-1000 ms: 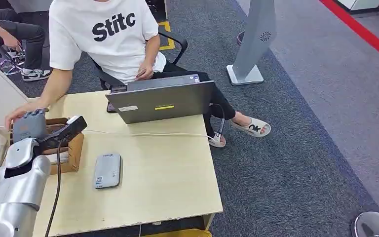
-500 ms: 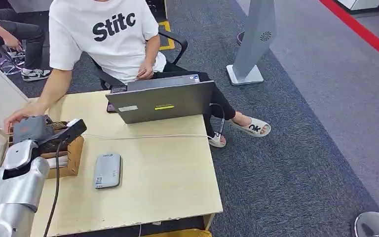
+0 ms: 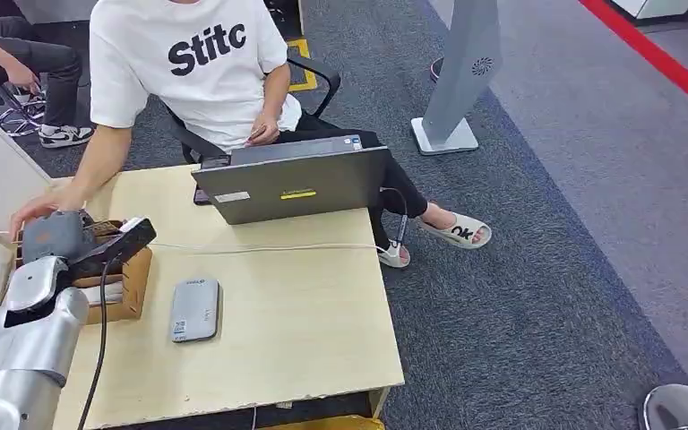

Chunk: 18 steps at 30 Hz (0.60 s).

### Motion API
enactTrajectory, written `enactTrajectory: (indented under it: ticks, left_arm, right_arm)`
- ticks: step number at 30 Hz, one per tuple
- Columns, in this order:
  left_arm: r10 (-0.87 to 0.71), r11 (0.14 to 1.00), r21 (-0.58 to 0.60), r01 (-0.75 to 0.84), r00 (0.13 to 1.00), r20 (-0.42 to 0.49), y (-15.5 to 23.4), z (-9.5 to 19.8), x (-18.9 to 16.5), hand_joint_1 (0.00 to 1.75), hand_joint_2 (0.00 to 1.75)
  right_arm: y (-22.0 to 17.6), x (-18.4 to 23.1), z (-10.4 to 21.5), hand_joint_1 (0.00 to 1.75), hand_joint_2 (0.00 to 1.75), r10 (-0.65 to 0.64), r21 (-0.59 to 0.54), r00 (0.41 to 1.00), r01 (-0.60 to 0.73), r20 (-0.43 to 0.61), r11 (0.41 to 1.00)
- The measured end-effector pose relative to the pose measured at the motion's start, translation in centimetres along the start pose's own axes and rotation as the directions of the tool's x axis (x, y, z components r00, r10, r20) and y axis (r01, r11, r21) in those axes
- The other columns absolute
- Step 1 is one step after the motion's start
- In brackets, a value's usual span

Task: Pass the card to the sensor for recognition and then transmit it.

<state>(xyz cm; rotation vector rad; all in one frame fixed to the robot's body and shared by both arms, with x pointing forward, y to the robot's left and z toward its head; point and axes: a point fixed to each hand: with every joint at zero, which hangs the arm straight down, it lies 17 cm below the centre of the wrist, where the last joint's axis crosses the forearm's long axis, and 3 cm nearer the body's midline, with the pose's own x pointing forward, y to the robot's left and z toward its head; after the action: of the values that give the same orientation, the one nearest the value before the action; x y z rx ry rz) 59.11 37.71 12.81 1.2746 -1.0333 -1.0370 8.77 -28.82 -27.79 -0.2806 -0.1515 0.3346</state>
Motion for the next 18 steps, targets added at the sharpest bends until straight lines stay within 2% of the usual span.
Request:
enactTrajectory:
  ticks: [3,7,14,18]
  left_arm:
    - [0.005,0.999,0.032,-0.004,1.0,-0.024,0.8,-0.1,-0.4,1.75,1.75]
    - [0.022,0.992,0.127,-0.017,0.999,-0.041,4.3,-0.3,-0.6,1.75,1.75]
    - [0.063,0.919,0.389,-0.06,0.998,0.005,16.3,0.8,0.3,1.75,1.75]
    - [0.077,0.879,0.47,-0.072,0.997,0.009,20.6,1.8,0.1,1.75,1.75]
  right_arm:
    - [0.0,-0.1,0.0,0.0,1.75,-0.003,0.0,1.0,0.003,-0.002,1.0]
    - [-0.1,0.0,0.0,0.0,1.75,-0.005,-0.003,1.0,0.005,0.004,1.0]
    - [-0.3,0.2,0.0,0.0,1.75,0.013,-0.013,1.0,-0.013,0.023,1.0]
    - [-0.3,0.3,0.0,0.0,1.75,0.018,-0.014,0.999,-0.018,0.028,1.0]
